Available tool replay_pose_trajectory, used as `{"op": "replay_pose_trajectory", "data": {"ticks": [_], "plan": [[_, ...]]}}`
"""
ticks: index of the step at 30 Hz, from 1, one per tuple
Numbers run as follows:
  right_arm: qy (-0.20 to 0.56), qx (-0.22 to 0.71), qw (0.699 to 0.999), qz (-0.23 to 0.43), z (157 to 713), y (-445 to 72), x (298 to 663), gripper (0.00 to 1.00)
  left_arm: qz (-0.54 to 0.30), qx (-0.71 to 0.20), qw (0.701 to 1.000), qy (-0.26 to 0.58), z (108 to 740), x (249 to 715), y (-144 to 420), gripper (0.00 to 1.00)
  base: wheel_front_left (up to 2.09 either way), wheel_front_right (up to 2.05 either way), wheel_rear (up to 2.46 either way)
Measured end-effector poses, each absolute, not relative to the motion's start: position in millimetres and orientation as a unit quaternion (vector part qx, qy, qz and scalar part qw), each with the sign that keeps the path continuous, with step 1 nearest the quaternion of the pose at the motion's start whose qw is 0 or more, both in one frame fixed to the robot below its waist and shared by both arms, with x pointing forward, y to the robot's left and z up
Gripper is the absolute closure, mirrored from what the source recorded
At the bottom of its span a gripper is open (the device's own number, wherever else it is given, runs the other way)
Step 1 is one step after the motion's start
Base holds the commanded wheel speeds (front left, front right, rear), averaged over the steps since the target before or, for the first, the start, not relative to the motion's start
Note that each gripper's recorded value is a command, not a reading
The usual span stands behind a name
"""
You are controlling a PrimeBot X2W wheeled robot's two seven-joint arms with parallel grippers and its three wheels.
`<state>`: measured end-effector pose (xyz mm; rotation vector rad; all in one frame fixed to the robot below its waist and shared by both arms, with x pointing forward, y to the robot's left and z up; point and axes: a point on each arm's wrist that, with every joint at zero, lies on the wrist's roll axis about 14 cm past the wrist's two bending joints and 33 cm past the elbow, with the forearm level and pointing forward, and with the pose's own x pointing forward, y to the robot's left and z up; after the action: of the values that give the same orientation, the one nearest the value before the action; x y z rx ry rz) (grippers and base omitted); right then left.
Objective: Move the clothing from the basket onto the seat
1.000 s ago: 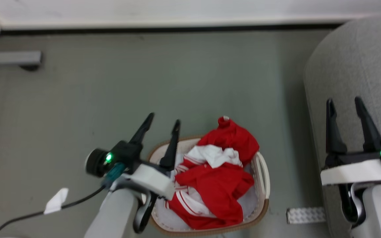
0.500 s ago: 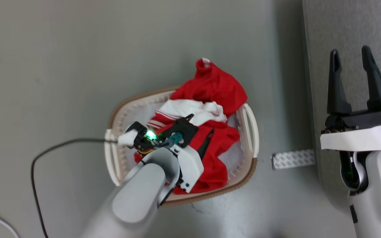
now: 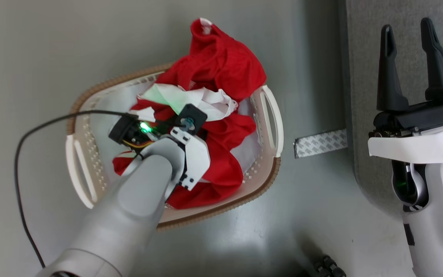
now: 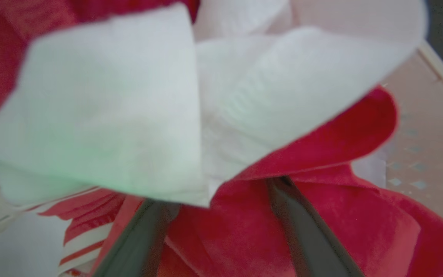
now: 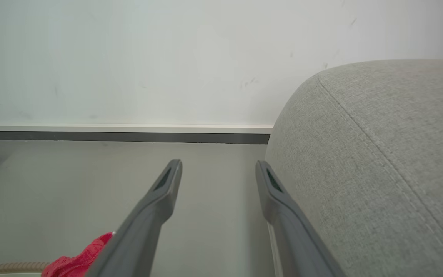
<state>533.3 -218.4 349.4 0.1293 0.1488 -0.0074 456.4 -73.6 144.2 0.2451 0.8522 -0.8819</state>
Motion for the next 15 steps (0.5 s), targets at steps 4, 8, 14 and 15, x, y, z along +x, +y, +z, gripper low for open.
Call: {"op": "replay_pose_trajectory", "data": {"ticks": [4,8,14,15], "plan": [[0.088,0.057,0.994,-0.005,336,-221,531,0.0,-0.419,0.11,0.806,0.403,128,455,-80,1.0,0.0,0.0,0.0],[0.092,0.054,0.994,-0.006,333,-222,530,0.0,-0.418,0.087,0.811,0.401,127,454,-81,1.0,0.0,0.0,0.0],[0.088,0.059,0.994,-0.007,343,-219,526,0.0,-0.411,0.041,0.832,0.369,161,462,-82,1.0,0.0,0.0,0.0],[0.088,0.061,0.994,-0.008,345,-218,524,0.0,-0.412,0.037,0.834,0.365,169,461,-81,1.0,0.0,0.0,0.0]]}}
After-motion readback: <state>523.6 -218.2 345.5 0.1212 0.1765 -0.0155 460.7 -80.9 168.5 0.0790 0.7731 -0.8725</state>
